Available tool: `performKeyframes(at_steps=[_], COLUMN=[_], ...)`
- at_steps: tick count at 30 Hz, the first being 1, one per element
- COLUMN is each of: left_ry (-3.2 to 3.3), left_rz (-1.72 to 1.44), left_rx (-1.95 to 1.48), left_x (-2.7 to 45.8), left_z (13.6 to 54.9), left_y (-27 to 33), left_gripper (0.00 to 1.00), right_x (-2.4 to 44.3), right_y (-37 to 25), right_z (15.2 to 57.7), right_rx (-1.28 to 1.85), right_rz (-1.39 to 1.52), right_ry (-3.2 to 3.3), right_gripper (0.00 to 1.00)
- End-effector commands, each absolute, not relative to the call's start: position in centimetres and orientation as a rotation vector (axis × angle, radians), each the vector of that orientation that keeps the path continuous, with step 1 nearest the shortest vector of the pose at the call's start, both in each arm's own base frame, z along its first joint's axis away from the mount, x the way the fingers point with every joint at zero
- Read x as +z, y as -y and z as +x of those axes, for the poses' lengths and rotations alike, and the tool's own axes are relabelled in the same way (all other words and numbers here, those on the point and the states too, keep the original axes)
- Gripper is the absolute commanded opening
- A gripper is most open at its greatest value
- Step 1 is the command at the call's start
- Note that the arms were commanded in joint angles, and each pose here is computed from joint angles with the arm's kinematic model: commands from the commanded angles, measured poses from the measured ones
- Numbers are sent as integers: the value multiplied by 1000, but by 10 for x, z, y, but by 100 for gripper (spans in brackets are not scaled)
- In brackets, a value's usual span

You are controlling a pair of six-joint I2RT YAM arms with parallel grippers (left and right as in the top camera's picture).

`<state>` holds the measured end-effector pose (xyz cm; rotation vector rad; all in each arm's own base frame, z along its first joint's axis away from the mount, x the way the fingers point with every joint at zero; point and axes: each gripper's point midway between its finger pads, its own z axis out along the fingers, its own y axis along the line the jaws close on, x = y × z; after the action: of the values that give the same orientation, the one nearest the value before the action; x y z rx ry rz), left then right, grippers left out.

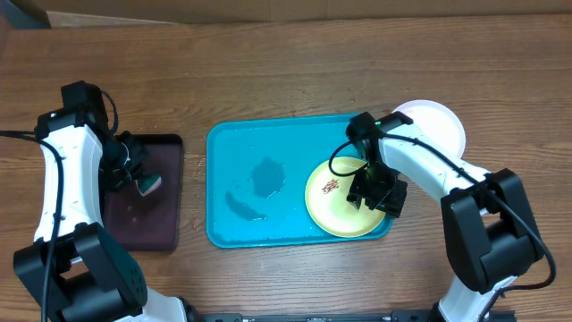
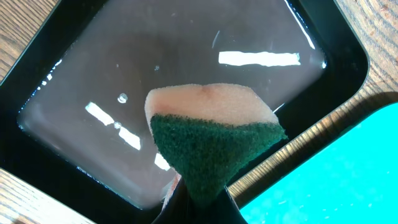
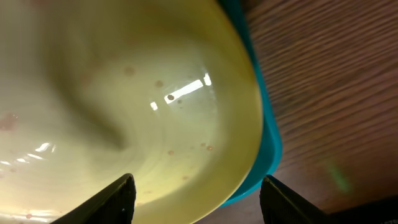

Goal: Clean dirty plates on tray and stack at the side
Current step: 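Move the right gripper to the yellow plate and grasp its rim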

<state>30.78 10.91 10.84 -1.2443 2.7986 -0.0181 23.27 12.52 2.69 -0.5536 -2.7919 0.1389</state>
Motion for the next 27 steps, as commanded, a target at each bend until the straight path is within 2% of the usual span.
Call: performKeyframes(at_steps=[1, 7, 11, 14, 17, 19, 22, 24, 27], left_ry=[-2820, -2819, -2818, -2818, -2817, -2817, -2823, -2839, -2854], left_rz=[-1226, -1226, -1226, -1226, -1225, -1225, -1212, -1169, -1105], left_rx=[-36, -36, -36, -36, -37, -38, -64, -113, -176], left_x=[105, 105, 105, 105, 105, 105, 105, 105, 106], left_z=[307, 307, 307, 307, 308, 308, 309, 311, 315], left_y=[-107, -107, -107, -107, -107, -107, -105, -99, -93], left_gripper=[4, 4, 4, 4, 5, 4, 4, 4, 4], right_x=[24, 11, 9, 8, 7, 7, 9, 12, 13], right_y=[-125, -128, -133, -142, -157, -169, -191, -206, -212], right_z=[226, 223, 230, 235, 246, 255, 271, 274, 276], right_rx=[143, 101, 60, -15, -139, -241, -412, -517, -535], right_rz=[-566, -567, -561, -526, -479, -422, -273, -136, -107], right_ry=[2792, 2794, 2817, 2835, 2865, 2895, 2952, 2969, 2986], right_gripper=[64, 63, 54, 42, 17, 9, 10, 21, 25])
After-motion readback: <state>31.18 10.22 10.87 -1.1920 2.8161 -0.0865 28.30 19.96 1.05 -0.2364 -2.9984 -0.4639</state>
